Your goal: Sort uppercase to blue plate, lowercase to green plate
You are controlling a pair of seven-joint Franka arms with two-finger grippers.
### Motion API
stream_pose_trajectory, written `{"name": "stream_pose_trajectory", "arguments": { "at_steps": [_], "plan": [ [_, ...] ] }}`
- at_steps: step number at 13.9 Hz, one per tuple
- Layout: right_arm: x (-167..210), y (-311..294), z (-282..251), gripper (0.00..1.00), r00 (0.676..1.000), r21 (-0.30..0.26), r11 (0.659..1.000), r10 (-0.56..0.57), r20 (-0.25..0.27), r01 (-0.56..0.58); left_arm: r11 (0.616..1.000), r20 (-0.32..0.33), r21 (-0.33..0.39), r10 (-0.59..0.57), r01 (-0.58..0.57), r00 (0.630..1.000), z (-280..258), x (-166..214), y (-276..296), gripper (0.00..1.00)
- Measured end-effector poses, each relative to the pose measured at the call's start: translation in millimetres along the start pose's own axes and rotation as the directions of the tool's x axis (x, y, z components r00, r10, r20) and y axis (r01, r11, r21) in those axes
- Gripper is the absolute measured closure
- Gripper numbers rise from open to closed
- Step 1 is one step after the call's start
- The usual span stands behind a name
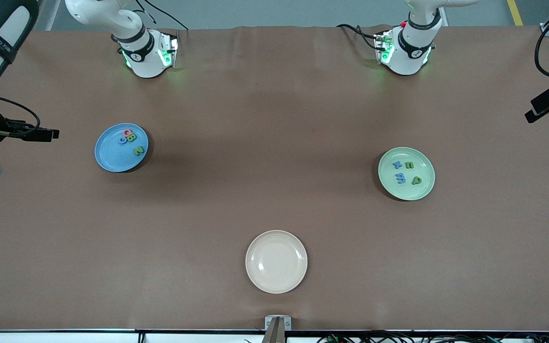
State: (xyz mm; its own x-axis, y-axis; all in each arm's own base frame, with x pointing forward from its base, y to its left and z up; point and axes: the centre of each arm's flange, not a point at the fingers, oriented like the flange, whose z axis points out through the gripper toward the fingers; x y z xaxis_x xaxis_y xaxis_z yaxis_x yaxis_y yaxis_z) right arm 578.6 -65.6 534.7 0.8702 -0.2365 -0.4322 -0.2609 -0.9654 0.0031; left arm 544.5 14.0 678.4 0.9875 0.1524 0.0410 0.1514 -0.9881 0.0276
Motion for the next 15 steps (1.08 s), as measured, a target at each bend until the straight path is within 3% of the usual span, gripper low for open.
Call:
{"name": "stream_pose_trajectory", "arguments": {
  "at_steps": [6, 10, 13, 15],
  "plan": [
    [-2, -17, -13, 0.0, 0.999, -0.047, 0.999, -0.011, -0.044, 0.008, 1.0, -0.009, -0.003, 0.024, -0.024, 1.0, -5, -5, 12, 0.0],
    [-15, -18, -23, 0.0, 0.995, -0.009, 1.0, -0.018, -0.102, 0.017, 1.0, -0.021, -0.005, 0.028, -0.028, 0.999, -12, -10, 14, 0.0],
    [-18, -7, -11, 0.0, 0.994, 0.019, 0.999, -0.027, -0.105, 0.029, 1.0, -0.031, -0.006, 0.028, -0.028, 0.999, -13, -10, 14, 0.0],
    [-20, -15, -10, 0.0, 0.992, -0.025, 0.998, -0.055, -0.117, 0.053, 1.0, -0.031, -0.007, 0.028, -0.029, 0.999, -11, -11, 14, 0.0]
  ]
}}
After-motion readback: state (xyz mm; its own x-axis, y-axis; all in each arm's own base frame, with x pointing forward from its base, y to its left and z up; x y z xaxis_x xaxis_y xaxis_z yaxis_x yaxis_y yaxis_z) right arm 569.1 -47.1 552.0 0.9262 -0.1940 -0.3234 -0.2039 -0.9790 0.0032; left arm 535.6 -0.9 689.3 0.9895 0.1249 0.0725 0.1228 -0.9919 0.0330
